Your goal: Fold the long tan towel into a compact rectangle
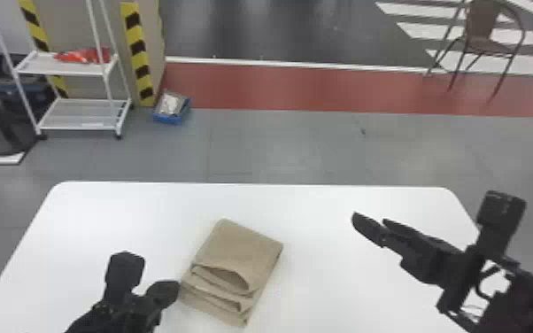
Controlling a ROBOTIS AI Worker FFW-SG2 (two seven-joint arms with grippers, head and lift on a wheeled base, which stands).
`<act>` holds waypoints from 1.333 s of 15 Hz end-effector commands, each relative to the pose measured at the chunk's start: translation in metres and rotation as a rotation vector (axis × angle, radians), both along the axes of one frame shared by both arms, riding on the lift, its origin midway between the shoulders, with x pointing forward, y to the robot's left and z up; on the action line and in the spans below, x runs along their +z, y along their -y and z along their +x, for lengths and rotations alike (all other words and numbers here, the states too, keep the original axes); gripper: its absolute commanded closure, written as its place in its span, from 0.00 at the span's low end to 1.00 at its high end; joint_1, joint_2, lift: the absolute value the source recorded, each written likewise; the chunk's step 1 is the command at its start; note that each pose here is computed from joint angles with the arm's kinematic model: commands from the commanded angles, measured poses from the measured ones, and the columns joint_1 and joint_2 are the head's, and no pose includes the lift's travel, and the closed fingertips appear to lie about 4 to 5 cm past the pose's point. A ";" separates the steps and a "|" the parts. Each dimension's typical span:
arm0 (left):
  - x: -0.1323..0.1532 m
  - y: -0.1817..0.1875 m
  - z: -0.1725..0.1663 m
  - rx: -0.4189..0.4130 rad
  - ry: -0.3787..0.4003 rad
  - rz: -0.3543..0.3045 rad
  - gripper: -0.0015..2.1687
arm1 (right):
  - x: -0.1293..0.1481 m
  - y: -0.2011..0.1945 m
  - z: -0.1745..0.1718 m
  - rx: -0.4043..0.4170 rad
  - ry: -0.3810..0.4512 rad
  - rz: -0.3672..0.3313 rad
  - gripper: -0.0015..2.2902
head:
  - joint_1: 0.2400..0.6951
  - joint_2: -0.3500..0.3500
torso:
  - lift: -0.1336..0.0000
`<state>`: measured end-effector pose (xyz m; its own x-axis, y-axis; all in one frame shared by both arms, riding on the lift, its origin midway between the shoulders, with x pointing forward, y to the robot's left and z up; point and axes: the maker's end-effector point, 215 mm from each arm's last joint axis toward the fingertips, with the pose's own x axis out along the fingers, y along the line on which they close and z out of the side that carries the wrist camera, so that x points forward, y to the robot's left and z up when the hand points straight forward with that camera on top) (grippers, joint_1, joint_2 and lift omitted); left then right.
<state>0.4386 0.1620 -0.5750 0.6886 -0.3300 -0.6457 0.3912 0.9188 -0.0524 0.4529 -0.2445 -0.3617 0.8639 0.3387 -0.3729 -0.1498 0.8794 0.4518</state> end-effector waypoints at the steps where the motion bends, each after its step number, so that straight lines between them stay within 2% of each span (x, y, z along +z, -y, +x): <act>1: 0.000 0.002 -0.013 -0.001 -0.027 -0.007 0.87 | 0.004 -0.009 0.005 0.022 -0.010 0.019 0.10 | 1.00 0.35 | 1.00; 6: 0.000 0.011 -0.047 -0.013 -0.103 -0.016 0.87 | 0.008 -0.027 0.015 0.049 -0.017 0.029 0.10 | 1.00 0.37 | 1.00; 10: 0.004 0.027 -0.071 -0.030 -0.144 -0.055 0.87 | 0.004 -0.032 0.017 0.057 -0.025 0.046 0.10 | 1.00 0.37 | 1.00; 12: 0.015 0.028 -0.062 -0.018 -0.095 -0.059 0.87 | 0.001 -0.033 0.015 0.060 -0.031 0.049 0.10 | 1.00 0.36 | 1.00; 14: 0.030 0.024 -0.040 0.002 -0.006 -0.064 0.87 | -0.001 -0.032 0.009 0.062 -0.038 0.057 0.10 | 1.00 0.35 | 1.00; 16: 0.032 0.023 -0.018 0.015 0.064 -0.059 0.87 | -0.005 -0.030 0.004 0.060 -0.046 0.058 0.10 | 1.00 0.36 | 1.00; 18: 0.019 0.028 -0.015 0.011 0.042 -0.057 0.87 | -0.009 -0.026 0.000 0.056 -0.058 0.060 0.10 | 1.00 0.37 | 1.00; 20: 0.009 0.029 -0.015 0.004 0.038 -0.041 0.87 | -0.001 -0.025 0.000 0.056 -0.041 0.068 0.10 | 1.00 0.35 | 1.00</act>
